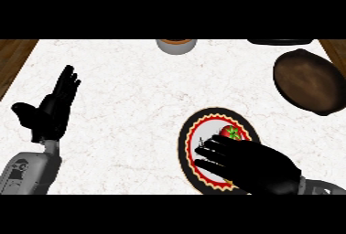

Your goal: Pick the lemon from the plate and place it in the pan

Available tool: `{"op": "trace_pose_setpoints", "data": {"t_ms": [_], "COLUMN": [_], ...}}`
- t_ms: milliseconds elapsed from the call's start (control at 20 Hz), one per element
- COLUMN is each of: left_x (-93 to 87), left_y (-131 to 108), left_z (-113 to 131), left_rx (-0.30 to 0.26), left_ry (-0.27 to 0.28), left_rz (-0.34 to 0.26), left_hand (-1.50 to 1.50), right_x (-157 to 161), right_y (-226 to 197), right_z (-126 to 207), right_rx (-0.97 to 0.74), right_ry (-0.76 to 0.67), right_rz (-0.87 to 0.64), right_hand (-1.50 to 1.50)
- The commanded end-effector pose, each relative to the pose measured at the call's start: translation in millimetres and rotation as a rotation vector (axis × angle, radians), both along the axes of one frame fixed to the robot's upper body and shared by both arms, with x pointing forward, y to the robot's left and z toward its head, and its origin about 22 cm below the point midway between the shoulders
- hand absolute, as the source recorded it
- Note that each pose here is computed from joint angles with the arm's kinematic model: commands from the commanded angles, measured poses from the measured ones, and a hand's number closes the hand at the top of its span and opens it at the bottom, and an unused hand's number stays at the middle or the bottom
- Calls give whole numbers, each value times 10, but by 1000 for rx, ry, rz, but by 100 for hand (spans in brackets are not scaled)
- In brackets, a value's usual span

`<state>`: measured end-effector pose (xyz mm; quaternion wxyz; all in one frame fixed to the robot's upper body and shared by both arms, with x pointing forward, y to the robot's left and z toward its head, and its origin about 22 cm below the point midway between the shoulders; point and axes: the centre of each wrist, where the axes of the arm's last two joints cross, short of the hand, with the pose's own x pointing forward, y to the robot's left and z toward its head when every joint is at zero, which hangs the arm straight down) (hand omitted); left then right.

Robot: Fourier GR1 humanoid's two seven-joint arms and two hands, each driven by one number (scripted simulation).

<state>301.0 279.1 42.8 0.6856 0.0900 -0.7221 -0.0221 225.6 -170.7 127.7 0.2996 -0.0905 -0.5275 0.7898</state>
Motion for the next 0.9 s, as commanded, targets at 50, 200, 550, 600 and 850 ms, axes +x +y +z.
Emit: {"op": "trace_pose_setpoints", "data": {"t_ms": [50, 200, 550, 600, 850], "left_x": [228, 16, 16, -109, -32], "left_y": [-3, -140, -85, -8, -24], "left_z": [43, 88, 106, -59, 24], "left_rx": [0, 2, -4, -5, 6], "left_ry": [0, 12, 8, 6, 1], "left_rz": [0, -2, 2, -4, -7], "left_hand": [0, 0, 0, 0, 0], "right_x": [-116, 42, 48, -134, 66], "right_y": [35, 20, 68, 60, 159], "right_z": [-68, -75, -335, -424, -482], "right_rx": [-38, -94, -210, -238, -255], "right_ry": [-25, -44, -154, -138, -122], "right_rz": [22, -2, -8, -14, -8], "right_hand": [-150, -150, -150, -150, -150]}}
